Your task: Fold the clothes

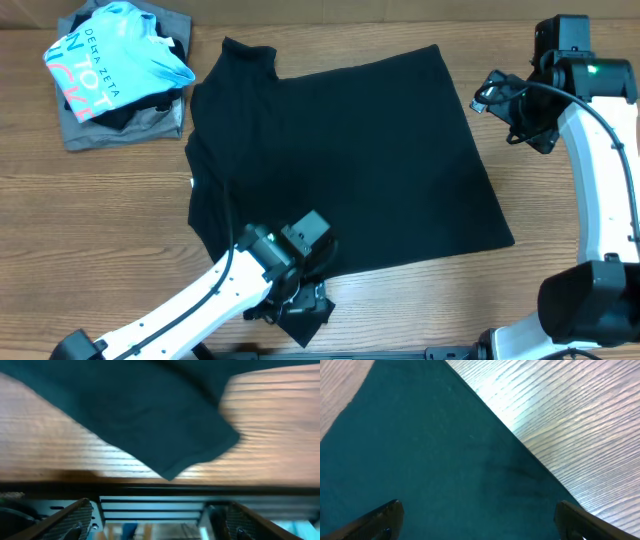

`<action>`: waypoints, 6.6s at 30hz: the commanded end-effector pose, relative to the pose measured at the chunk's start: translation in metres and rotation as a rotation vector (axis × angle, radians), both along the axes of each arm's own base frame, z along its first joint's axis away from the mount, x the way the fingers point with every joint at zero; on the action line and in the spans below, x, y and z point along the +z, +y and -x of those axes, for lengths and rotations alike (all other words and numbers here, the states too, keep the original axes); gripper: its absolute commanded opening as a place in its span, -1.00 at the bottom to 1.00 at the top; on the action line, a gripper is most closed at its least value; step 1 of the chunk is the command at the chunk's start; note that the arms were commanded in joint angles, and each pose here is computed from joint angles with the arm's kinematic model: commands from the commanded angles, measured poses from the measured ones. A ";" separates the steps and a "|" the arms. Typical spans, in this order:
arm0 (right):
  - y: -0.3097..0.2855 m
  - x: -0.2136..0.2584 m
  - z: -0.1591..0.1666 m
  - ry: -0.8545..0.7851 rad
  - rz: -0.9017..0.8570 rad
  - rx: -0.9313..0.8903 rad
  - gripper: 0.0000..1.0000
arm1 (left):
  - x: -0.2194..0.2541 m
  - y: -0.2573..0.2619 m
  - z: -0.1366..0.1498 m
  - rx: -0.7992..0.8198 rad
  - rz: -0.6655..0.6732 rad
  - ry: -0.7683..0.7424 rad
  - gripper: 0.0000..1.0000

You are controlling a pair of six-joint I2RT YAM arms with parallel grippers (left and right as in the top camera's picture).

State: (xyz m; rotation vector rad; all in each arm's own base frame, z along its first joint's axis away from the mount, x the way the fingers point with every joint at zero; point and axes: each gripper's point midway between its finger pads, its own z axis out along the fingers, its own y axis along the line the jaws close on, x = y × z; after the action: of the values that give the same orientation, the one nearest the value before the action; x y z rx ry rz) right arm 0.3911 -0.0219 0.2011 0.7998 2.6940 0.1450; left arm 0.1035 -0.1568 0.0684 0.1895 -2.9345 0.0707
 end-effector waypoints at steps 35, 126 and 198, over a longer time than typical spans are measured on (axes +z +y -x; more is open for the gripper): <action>-0.009 -0.046 0.015 0.145 0.000 -0.029 1.00 | -0.094 0.030 0.011 0.159 -0.074 0.086 -0.53; -0.036 -0.209 0.171 0.433 -0.098 -0.421 0.19 | -0.088 0.049 0.023 0.096 -0.098 0.164 -0.91; 0.006 -0.132 0.010 -0.216 -0.276 -0.224 -0.92 | 0.017 0.082 -0.159 0.140 -0.145 -0.463 0.18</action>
State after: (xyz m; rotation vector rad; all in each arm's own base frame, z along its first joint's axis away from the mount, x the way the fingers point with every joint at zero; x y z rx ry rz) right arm 0.3715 -0.0176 0.0605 1.1169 2.4132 0.5189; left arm 0.2679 -0.0532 0.0870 0.6373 -3.4178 -0.2815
